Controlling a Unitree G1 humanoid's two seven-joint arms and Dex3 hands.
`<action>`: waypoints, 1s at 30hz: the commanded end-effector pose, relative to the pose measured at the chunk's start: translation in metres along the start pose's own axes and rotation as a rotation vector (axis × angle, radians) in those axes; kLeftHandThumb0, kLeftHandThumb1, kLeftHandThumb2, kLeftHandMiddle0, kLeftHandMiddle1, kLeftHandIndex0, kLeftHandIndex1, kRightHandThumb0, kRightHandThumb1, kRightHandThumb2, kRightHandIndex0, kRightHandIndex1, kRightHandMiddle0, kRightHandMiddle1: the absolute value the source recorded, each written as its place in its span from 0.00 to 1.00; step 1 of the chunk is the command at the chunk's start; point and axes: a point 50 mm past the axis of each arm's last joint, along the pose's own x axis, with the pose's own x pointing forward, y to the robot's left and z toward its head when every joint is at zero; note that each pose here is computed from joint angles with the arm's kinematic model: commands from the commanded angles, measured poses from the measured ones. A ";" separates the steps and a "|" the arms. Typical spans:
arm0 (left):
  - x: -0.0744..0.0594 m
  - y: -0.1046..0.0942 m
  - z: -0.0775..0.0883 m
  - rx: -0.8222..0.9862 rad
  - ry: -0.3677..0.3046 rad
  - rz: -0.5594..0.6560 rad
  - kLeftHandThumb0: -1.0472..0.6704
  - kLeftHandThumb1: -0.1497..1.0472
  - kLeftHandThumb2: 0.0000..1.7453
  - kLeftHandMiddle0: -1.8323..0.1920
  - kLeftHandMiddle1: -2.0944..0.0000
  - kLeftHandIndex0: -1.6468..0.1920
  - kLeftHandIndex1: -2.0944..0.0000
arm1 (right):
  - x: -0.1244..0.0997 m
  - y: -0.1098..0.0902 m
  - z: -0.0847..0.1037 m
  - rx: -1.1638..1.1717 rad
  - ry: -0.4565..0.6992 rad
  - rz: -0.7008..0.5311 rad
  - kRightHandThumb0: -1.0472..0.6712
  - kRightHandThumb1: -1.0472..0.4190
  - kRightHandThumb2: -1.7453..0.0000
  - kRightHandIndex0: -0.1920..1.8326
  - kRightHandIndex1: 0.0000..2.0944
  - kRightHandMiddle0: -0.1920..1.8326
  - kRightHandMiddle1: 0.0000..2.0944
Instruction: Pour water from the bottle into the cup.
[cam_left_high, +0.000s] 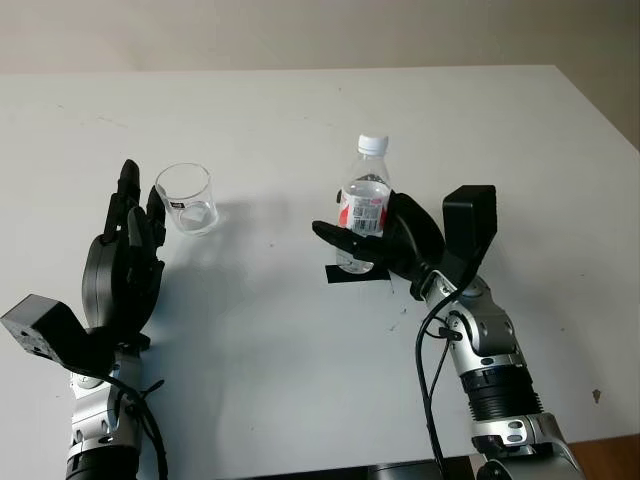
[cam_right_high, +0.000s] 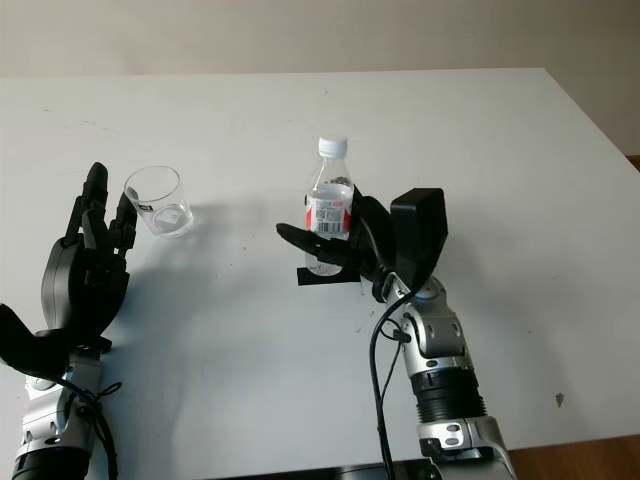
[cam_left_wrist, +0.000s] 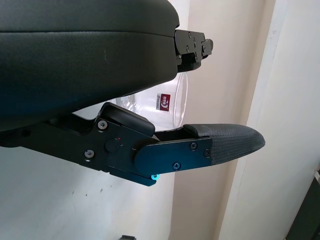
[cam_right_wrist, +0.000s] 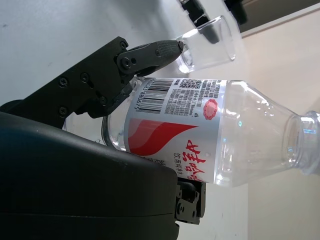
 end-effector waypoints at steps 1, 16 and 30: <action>-0.006 0.001 -0.004 -0.001 0.021 0.009 0.11 1.00 0.32 0.92 1.00 0.93 1.00 | -0.001 -0.001 -0.001 -0.036 -0.019 -0.003 0.52 0.00 0.78 0.66 1.00 0.00 1.00; -0.004 0.005 -0.003 0.006 0.021 0.006 0.11 1.00 0.32 0.91 1.00 0.92 1.00 | -0.002 -0.006 -0.039 -0.277 -0.046 -0.003 0.51 0.00 0.82 0.47 1.00 0.11 1.00; -0.002 0.007 0.000 0.006 0.013 0.004 0.10 1.00 0.32 0.90 1.00 0.92 1.00 | -0.013 -0.023 -0.063 -0.174 0.011 -0.086 0.33 0.07 0.97 0.03 1.00 0.00 1.00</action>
